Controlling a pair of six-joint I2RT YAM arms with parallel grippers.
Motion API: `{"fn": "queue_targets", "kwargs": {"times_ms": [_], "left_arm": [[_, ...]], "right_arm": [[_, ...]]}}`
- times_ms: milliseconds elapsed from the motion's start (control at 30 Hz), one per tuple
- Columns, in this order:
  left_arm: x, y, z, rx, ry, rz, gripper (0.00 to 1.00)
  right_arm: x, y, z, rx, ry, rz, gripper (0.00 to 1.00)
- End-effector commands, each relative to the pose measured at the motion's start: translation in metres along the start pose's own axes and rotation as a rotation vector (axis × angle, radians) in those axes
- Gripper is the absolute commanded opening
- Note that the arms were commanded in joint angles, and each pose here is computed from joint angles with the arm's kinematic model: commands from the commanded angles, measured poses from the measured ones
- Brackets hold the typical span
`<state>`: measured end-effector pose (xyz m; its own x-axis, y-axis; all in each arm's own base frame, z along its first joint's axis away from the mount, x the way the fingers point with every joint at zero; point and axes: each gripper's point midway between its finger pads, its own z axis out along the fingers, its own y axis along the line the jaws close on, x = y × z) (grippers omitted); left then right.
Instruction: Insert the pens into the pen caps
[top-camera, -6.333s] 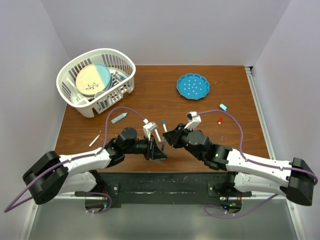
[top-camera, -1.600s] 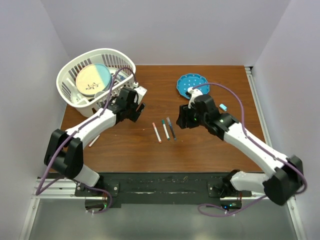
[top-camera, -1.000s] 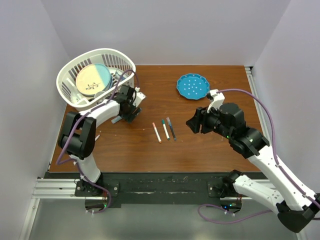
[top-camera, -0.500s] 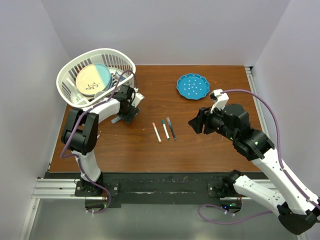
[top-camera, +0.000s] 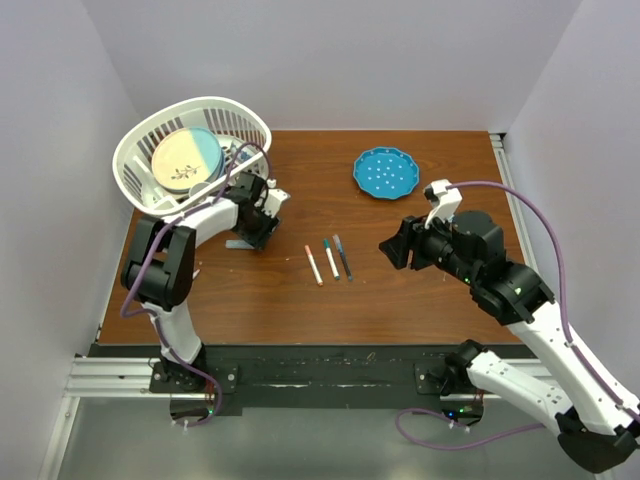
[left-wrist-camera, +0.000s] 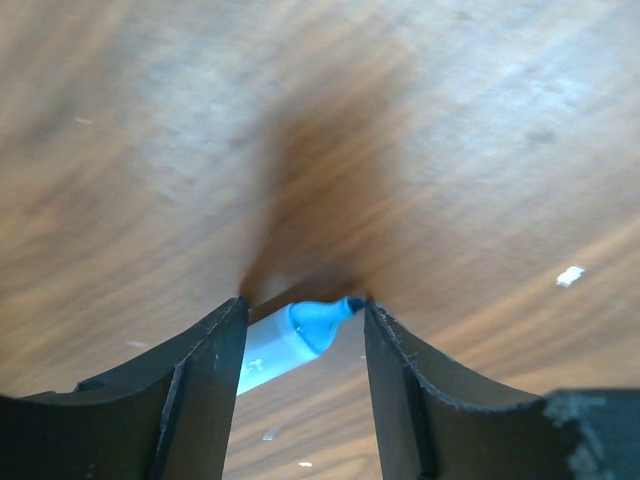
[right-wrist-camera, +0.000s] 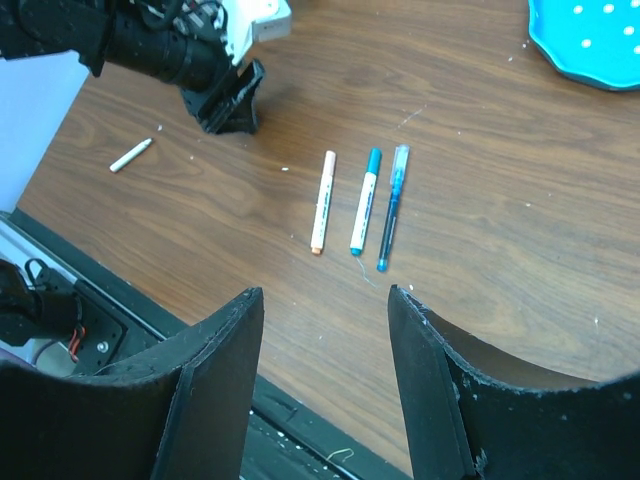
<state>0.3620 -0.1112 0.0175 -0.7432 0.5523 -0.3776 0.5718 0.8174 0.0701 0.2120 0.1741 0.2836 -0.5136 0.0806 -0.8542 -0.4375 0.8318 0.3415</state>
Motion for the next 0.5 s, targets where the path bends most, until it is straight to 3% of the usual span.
{"fn": "queue_targets", "kwargs": {"times_ms": [0, 300, 467], "left_arm": [[0.031, -0.031, 0.002, 0.134, 0.072, -0.065, 0.54], [0.019, -0.006, -0.022, -0.007, 0.029, -0.058, 0.6], [0.036, 0.013, -0.025, -0.119, 0.103, -0.037, 0.63]], "right_arm": [[-0.018, 0.005, -0.011, -0.018, -0.065, -0.013, 0.57], [-0.017, 0.005, -0.021, -0.021, -0.083, -0.009, 0.57], [-0.018, 0.005, -0.023, -0.022, -0.086, -0.013, 0.57]]}}
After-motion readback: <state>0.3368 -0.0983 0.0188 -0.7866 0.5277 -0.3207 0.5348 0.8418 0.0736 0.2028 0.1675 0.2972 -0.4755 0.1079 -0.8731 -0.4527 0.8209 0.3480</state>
